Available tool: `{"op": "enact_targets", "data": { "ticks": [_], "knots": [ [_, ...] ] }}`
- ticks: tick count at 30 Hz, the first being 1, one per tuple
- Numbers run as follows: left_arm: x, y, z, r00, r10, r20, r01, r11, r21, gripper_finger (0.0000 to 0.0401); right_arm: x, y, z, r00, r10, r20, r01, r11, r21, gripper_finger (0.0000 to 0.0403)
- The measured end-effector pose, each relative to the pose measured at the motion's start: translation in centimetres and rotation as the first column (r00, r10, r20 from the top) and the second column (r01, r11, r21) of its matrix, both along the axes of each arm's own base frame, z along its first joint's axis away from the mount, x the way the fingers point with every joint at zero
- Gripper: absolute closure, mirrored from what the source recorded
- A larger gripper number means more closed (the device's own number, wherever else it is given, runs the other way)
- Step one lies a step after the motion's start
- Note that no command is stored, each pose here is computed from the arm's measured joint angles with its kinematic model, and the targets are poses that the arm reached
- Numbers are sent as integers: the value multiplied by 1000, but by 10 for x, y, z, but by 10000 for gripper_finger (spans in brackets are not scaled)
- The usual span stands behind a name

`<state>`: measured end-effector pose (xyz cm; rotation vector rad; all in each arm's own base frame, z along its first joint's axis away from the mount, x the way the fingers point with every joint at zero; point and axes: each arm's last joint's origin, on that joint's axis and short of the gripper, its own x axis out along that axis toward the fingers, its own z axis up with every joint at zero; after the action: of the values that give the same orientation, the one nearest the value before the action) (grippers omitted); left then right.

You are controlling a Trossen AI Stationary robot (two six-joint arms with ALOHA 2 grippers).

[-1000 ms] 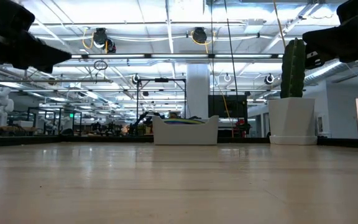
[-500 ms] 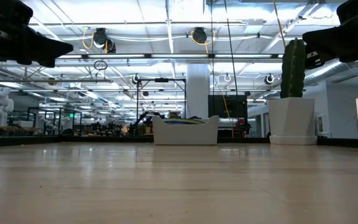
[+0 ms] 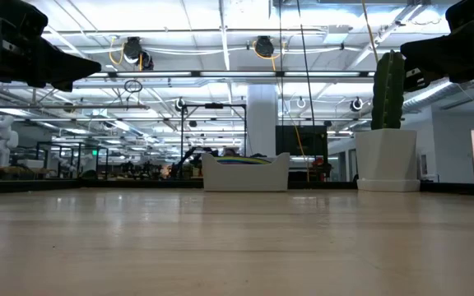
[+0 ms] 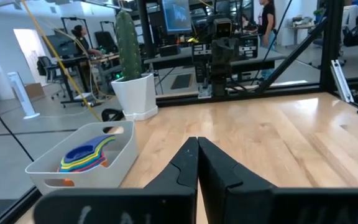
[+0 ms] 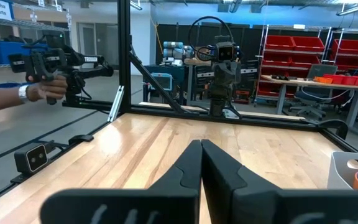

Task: Nest measuring cups in basket
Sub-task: Return to Home Position

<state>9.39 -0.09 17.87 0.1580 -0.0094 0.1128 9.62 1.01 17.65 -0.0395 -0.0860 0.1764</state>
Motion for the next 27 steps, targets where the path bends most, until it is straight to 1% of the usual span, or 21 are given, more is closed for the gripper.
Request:
{"op": "enact_targets", "data": {
  "ticks": [3, 9, 16, 20, 23, 27],
  "knots": [
    [0, 0, 0, 1000, 2, 0, -2, 1000, -4, 397, 0, 0, 0, 1000, 0, 0, 0, 1000, 0, 403],
    [0, 0, 0, 1000, 2, 2, -2, 1000, -15, 382, 0, 0, 0, 1000, 0, 0, 0, 1000, 0, 403],
    [0, 0, 0, 1000, 2, 2, -2, 1000, -16, 397, 0, 0, 0, 1000, 0, 0, 0, 1000, 0, 403],
    [0, 0, 0, 1000, 2, 3, -2, 1000, -18, 394, 0, 0, 0, 1000, 0, 0, 0, 1000, 0, 403],
    [0, 1, 1, 1000, 18, 12, -17, 999, -39, 395, 0, 0, 0, 1000, 0, 0, 0, 1000, 0, 403],
    [0, 1, 2, 999, 24, 25, -23, 999, -27, 398, 0, 0, 0, 1000, 0, 0, 0, 1000, 0, 403]
  ]
}}
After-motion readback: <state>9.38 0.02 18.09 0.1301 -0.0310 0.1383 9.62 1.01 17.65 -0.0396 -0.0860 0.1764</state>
